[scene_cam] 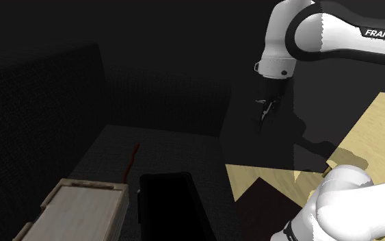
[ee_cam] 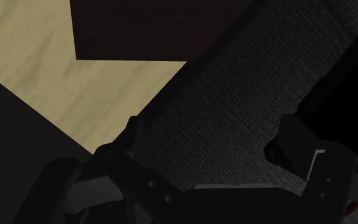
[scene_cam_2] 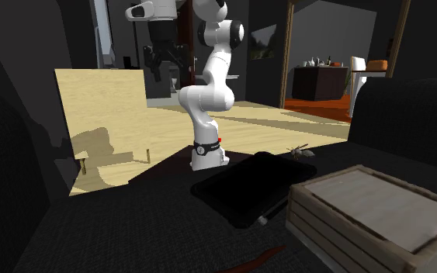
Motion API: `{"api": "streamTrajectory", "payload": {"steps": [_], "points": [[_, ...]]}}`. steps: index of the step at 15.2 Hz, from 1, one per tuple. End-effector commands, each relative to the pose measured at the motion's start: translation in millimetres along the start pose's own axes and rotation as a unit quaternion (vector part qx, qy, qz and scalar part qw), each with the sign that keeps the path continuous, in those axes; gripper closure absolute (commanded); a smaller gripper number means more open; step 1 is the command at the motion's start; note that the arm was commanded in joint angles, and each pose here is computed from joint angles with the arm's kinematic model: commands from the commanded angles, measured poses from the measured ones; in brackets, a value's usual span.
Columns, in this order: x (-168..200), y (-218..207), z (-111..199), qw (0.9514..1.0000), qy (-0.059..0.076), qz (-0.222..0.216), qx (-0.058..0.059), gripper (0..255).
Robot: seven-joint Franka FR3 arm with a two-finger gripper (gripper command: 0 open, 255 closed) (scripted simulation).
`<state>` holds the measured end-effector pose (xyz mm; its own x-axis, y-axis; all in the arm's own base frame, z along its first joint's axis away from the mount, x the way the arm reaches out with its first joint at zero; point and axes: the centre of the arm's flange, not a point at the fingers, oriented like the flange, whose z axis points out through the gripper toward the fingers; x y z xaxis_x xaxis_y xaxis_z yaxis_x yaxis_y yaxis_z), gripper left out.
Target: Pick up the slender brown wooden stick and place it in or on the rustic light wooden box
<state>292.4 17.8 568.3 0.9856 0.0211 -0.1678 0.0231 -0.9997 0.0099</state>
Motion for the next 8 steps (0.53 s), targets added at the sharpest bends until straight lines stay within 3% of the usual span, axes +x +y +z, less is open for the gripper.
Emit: {"api": "streamTrajectory", "payload": {"steps": [1,8], "points": [[0,0,0,1.0000,0.000,0.000,0.000,0],[45,-65,36,0.9976,0.009,0.066,0.015,0]]}}
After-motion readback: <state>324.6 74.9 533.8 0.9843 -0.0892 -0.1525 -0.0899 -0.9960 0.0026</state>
